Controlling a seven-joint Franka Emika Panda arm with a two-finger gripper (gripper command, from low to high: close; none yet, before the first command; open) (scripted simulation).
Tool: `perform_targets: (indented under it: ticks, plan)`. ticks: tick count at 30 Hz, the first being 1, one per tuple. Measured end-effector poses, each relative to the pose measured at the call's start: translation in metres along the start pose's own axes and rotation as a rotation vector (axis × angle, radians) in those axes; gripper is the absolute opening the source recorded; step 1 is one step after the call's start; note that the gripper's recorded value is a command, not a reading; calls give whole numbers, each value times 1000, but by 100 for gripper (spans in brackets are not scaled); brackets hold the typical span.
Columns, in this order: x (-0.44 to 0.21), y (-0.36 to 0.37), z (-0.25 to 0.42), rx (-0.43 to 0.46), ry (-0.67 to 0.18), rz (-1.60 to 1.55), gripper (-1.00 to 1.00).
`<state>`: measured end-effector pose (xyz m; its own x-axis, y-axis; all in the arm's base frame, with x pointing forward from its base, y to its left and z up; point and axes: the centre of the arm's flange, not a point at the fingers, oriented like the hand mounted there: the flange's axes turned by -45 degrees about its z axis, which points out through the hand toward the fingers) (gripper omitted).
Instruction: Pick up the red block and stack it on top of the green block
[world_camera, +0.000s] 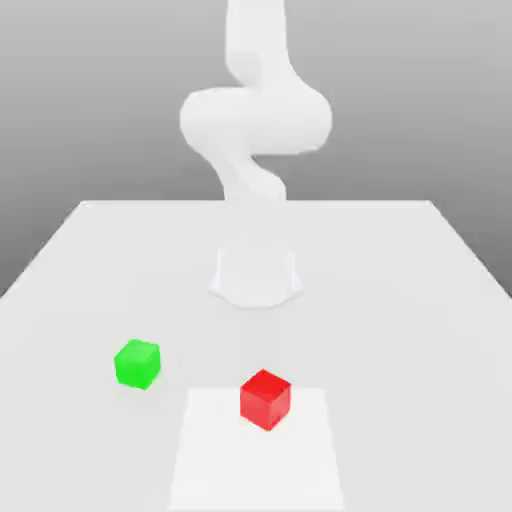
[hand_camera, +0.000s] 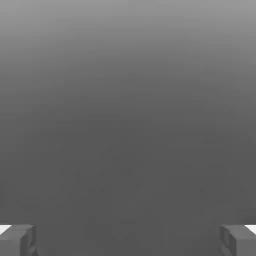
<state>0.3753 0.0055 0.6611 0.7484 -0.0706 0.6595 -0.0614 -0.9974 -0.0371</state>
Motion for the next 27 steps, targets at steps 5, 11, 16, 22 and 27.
perform_targets:
  ticks: [5,11,16,22,27]
  plan:
    - [-49,-4,122,-46,-183,139,0]
    - [-146,1,237,-120,-399,315,0]
    - [-262,8,305,-207,-600,486,0]
    - [-338,12,353,-250,-684,564,0]
    - [-357,13,371,-250,-687,562,-100]
